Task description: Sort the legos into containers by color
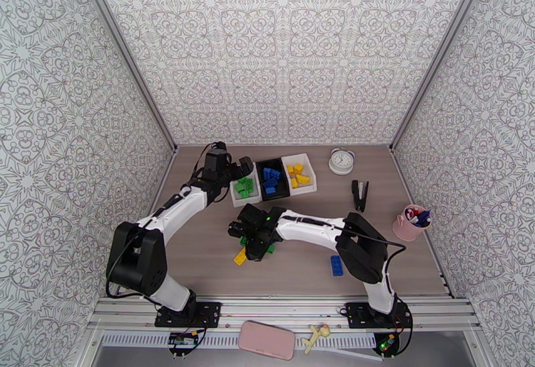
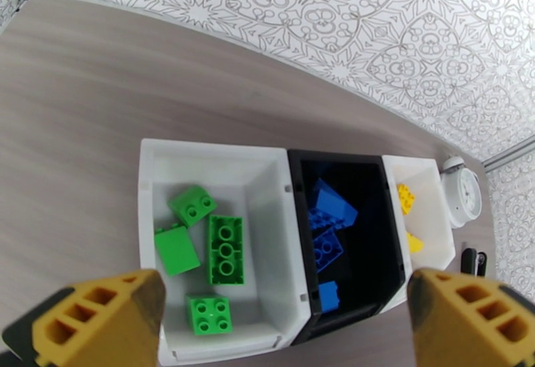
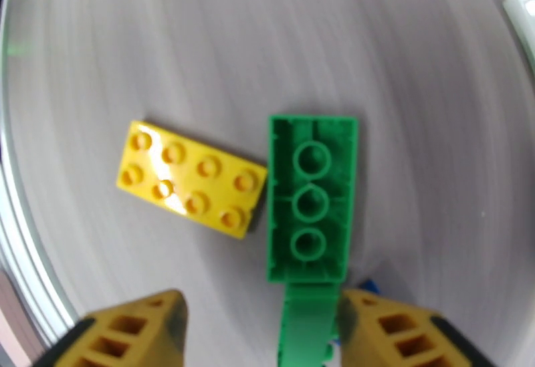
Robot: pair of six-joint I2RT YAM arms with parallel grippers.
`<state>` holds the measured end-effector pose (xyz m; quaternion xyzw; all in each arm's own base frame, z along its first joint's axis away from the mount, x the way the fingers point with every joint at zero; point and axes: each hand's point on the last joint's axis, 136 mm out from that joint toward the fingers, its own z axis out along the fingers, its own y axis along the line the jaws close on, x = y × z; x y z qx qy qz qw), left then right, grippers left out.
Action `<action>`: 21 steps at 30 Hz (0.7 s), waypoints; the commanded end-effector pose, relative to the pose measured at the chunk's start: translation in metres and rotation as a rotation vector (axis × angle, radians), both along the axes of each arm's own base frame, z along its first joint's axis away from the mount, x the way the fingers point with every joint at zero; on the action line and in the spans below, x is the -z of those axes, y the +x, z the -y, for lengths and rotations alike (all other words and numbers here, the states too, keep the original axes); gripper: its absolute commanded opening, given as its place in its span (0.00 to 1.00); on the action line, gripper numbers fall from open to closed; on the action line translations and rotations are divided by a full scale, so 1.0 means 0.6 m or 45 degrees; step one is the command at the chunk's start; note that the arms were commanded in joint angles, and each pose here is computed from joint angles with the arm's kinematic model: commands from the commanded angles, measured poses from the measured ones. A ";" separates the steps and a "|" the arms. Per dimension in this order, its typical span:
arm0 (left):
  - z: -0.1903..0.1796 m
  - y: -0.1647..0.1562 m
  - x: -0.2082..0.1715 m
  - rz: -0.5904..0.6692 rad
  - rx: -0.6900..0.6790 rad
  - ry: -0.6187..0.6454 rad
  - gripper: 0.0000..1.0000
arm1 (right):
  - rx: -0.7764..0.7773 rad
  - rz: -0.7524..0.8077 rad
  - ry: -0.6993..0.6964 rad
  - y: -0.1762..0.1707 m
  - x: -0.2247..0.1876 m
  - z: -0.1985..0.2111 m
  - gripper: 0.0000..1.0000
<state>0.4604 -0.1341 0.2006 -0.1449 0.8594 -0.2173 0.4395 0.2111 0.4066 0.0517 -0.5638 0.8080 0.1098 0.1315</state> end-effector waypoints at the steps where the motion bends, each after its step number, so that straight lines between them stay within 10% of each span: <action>1: 0.009 -0.010 -0.015 0.002 0.029 -0.052 1.00 | 0.044 0.001 -0.032 0.006 0.005 -0.004 0.49; 10: 0.008 -0.009 -0.027 0.020 0.037 -0.044 1.00 | 0.059 -0.077 -0.076 -0.006 0.035 -0.001 0.40; 21: 0.004 -0.010 -0.030 0.027 0.031 -0.040 1.00 | 0.066 -0.008 0.007 0.000 -0.014 -0.001 0.60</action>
